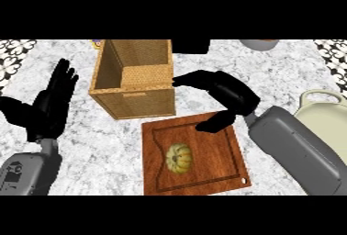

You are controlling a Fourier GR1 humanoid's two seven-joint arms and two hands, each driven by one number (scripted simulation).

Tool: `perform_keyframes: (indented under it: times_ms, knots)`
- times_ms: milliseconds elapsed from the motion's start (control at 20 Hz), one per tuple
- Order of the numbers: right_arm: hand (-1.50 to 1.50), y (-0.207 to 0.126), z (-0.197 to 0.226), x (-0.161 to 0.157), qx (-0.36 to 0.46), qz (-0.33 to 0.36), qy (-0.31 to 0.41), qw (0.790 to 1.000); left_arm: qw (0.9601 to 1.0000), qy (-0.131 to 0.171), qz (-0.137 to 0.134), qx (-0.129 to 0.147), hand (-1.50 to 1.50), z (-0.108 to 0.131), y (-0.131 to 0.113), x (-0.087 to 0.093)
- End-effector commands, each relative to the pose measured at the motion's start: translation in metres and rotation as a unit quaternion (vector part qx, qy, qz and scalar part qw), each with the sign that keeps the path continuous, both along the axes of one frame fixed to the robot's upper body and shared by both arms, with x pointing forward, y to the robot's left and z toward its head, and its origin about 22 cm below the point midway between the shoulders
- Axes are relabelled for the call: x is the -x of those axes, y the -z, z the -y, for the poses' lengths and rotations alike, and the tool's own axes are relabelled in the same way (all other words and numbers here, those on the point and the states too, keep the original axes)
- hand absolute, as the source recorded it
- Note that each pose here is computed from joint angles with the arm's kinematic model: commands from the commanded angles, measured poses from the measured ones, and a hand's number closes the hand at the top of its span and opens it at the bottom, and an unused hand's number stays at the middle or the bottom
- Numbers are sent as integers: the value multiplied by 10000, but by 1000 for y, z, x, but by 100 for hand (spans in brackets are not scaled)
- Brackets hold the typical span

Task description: Pick the squash from the cutting board and place it in the pot

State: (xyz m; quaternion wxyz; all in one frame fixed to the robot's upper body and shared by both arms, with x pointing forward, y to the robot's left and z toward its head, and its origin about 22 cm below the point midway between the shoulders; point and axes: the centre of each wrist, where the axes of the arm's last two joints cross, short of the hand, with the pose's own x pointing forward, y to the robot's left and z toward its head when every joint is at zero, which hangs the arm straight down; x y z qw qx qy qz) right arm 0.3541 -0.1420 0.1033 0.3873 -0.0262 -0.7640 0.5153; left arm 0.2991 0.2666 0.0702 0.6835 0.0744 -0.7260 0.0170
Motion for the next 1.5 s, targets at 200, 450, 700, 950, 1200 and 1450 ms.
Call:
perform_keyframes:
  times_ms: [200,450,700,950,1200,1450]
  knots:
    - [-150,-51,-62,5,1780,-325,-531,9821,9998,-198,-30,27,0,-10,-13,10]
    - [-150,-41,-120,31,3430,-518,-746,9349,9999,-113,-43,-48,0,-9,-20,0]
    - [-150,-23,-146,68,4542,-483,-879,8852,9999,-141,-82,30,0,-12,-6,10]
    - [-150,-16,-167,90,4836,-695,-664,8700,9998,-161,-73,38,0,-18,-15,17]
    - [-150,-16,-159,81,4774,-938,-590,8717,9998,-164,-130,-34,0,-12,-8,25]
    - [-150,15,-150,91,5062,-900,-467,8564,9998,-211,-28,3,0,-2,-11,22]
